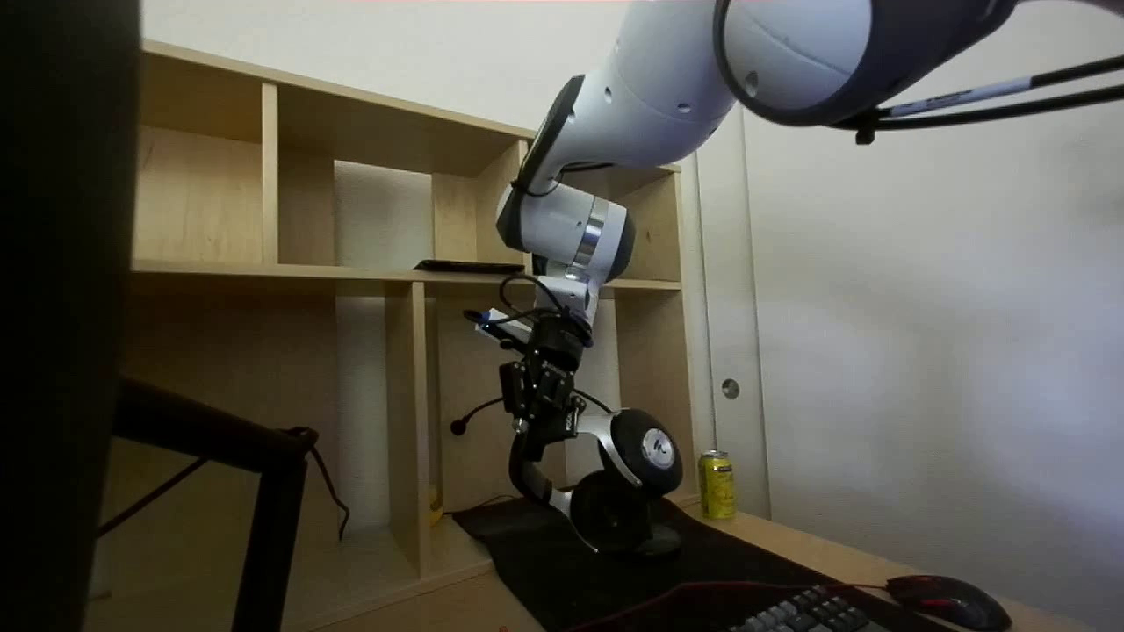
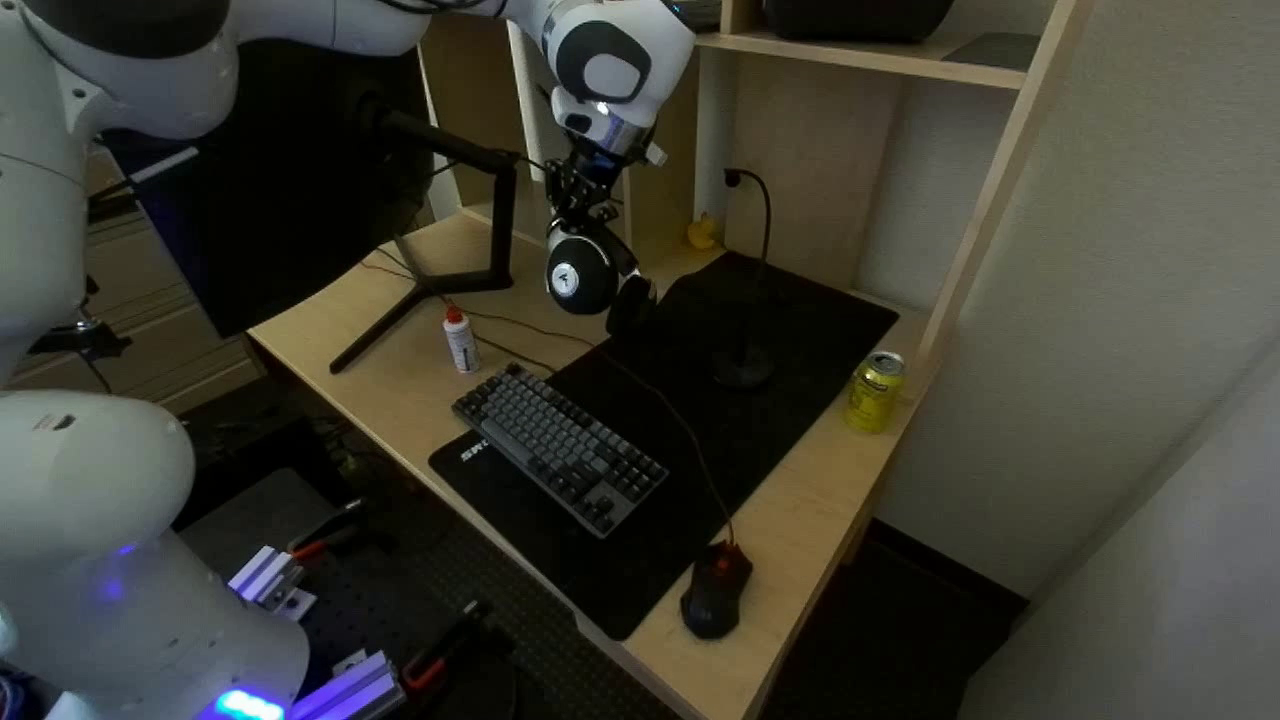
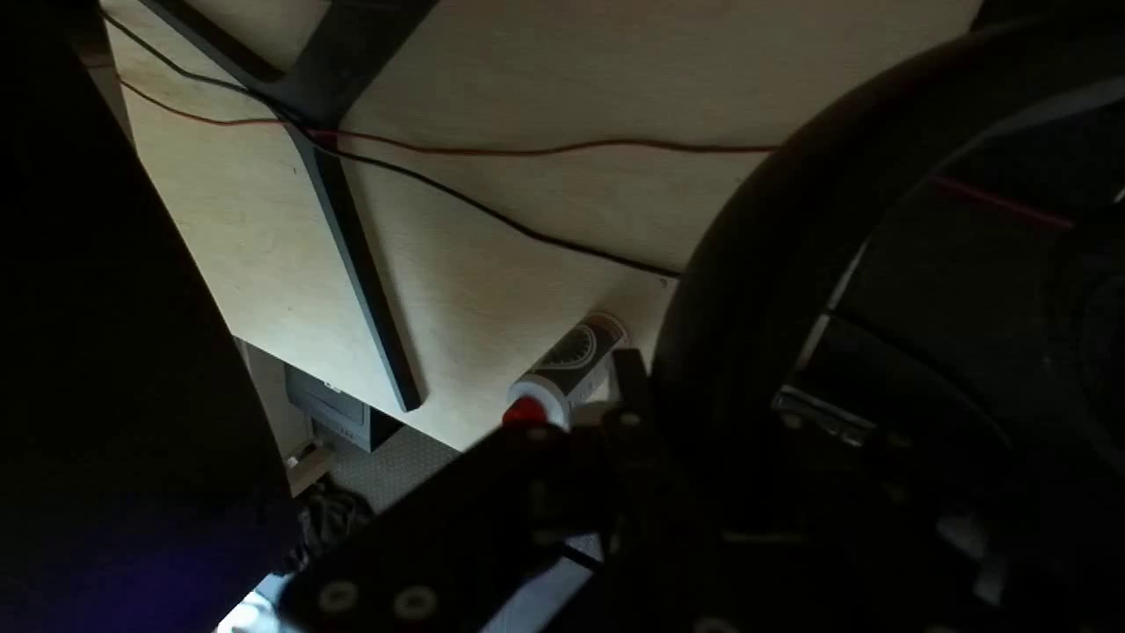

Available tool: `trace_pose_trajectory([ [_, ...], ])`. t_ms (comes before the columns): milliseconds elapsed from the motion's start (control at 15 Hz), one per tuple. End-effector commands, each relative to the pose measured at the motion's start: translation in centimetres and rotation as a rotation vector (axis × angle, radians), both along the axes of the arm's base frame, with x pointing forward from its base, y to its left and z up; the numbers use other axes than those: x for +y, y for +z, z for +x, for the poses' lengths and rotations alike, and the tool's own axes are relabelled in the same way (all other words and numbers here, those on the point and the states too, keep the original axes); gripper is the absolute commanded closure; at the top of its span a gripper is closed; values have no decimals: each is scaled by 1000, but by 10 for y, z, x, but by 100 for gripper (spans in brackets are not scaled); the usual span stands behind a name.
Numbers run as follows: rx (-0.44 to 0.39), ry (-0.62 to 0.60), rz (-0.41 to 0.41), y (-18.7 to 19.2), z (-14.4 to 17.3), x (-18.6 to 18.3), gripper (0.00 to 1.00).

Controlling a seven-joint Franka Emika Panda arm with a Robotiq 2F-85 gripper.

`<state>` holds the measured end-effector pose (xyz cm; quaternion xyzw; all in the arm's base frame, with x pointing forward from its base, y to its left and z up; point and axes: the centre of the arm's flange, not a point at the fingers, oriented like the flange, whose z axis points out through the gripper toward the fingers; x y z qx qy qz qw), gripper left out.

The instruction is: Remove the headsets from the top shelf on the left and place them on the desk

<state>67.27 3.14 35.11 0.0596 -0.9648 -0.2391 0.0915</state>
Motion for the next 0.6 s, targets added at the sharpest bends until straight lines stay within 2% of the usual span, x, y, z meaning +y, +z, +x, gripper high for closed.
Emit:
trace_pose_trajectory([
  [0, 32, -23, -29, -9, 15, 12, 95],
  [267, -25, -68, -65, -23, 21, 13, 95],
  [533, -42, -105, -154, -21, 22, 9, 95],
])
